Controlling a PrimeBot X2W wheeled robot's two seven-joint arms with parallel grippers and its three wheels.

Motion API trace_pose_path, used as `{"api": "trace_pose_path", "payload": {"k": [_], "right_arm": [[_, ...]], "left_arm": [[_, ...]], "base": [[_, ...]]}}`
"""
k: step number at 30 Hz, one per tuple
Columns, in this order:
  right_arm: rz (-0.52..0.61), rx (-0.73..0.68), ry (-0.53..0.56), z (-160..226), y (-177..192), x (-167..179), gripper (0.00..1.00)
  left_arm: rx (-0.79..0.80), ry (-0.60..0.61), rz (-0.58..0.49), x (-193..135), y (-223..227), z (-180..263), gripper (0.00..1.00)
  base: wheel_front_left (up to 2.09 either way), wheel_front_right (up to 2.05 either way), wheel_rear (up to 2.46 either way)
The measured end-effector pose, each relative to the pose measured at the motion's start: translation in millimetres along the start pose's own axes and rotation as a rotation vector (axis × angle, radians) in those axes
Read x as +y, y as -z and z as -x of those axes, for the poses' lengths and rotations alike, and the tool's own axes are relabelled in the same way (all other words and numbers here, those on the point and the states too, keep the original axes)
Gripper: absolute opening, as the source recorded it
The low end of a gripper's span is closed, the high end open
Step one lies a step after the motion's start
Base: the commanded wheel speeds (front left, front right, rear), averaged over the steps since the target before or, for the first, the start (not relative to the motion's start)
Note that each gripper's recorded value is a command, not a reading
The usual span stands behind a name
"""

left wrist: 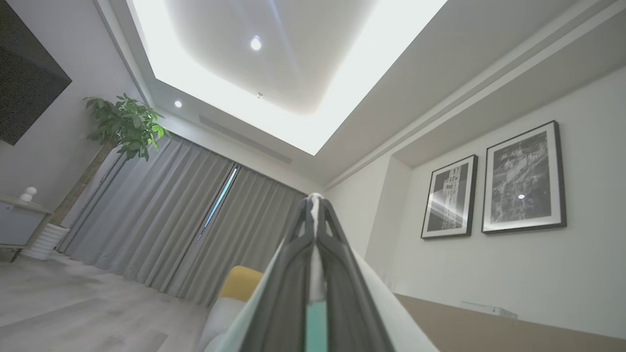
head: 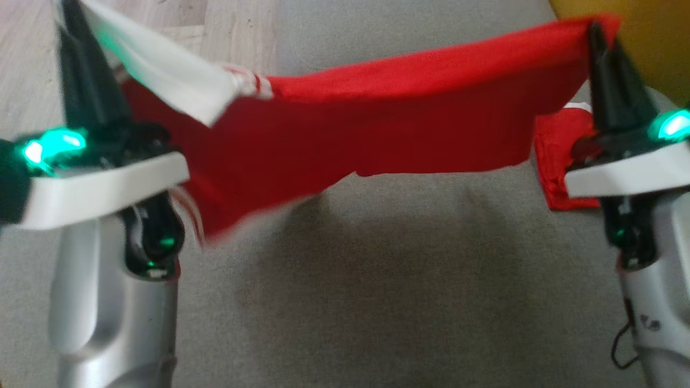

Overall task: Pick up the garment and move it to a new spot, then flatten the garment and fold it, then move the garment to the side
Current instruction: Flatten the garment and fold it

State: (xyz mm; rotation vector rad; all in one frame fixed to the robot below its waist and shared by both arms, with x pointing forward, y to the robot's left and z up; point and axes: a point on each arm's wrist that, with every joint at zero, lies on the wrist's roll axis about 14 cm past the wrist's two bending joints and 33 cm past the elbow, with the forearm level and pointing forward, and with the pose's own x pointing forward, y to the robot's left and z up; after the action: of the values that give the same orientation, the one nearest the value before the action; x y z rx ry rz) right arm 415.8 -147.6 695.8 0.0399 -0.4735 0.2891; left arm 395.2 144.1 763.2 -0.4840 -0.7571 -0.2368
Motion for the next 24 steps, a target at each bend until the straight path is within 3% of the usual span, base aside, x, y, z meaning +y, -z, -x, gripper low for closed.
{"api": "trace_pose_path", "payload": {"k": [5, 10, 14, 17, 24], "right_arm": [[0.005, -0.075, -0.031, -3.9, -37.5, 8.2, 0.0], [0.008, -0.091, -0.016, -3.1, -52.7, 2.4, 0.0], [0.006, -0.003, 0.017, -7.0, -29.1, -8.8, 0.0], [-0.077, 0.111, 0.037, -22.6, 9.9, -13.7, 0.0], [-0.046, 0.176, 0.03, -98.9, 51.8, -35.6, 0.0]], "left_arm": [[-0.105, 0.007, 0.073, -17.8, -39.6, -11.1, 0.0], [-0.117, -0.018, 0.132, -19.9, -50.7, -14.0, 0.0], [-0.039, -0.044, 0.106, -5.2, -26.1, -25.5, 0.0], [0.014, -0.106, 0.096, 25.3, -0.1, -47.1, 0.0], [0.127, -0.145, -0.005, 81.6, 70.5, -98.9, 0.0]], "base": [[0.0, 0.0, 0.0], [0.0, 0.0, 0.0], [0.0, 0.0, 0.0], [0.0, 0.0, 0.0], [0.0, 0.0, 0.0]]}}
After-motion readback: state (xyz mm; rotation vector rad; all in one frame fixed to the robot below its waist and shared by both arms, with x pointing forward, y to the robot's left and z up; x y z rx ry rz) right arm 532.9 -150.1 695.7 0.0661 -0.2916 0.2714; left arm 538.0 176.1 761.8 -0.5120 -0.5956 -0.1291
